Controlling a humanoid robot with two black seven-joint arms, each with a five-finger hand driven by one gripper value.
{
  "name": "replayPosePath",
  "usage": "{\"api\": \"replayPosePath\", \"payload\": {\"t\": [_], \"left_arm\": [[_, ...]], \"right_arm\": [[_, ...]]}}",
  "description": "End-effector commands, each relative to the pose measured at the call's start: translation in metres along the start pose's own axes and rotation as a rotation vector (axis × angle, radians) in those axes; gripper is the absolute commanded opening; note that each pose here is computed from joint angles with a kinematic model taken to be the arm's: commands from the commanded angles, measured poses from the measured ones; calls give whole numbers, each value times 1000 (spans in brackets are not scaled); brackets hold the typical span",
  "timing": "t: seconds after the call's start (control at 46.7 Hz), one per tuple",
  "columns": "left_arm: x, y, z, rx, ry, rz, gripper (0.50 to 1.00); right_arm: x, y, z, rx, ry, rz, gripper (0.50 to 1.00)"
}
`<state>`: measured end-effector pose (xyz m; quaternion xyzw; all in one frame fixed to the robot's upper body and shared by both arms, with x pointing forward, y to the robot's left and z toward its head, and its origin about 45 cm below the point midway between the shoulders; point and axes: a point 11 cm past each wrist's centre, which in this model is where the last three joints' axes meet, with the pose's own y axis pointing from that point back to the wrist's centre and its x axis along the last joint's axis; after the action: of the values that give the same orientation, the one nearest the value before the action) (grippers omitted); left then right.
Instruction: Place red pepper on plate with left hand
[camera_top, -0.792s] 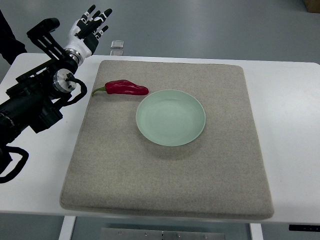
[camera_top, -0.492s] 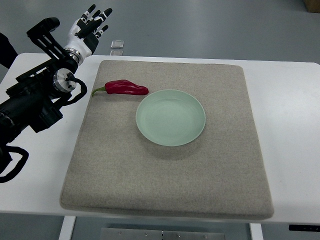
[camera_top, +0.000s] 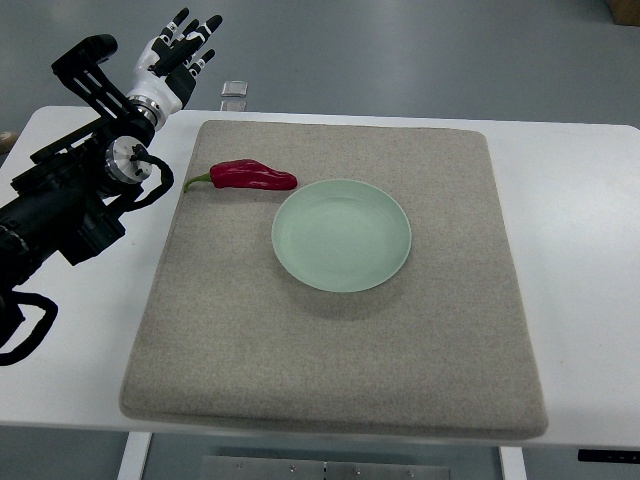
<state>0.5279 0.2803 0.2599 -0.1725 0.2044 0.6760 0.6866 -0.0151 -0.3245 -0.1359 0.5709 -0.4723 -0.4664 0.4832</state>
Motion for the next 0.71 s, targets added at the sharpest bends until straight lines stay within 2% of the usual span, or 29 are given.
{"api": "replayPosePath", "payload": {"t": [0.0,0.407,0.685], "left_arm": [[1,0,1,-1,-4,1,986],[4,1,2,13,-45,-6,981],[-10,2,-7,67,-304,-117,981]], "right_arm": [[0,0,0,0,0,0,928],[0,0,-1,1,0,0,928],[0,0,0,0,0,0,928]]}}
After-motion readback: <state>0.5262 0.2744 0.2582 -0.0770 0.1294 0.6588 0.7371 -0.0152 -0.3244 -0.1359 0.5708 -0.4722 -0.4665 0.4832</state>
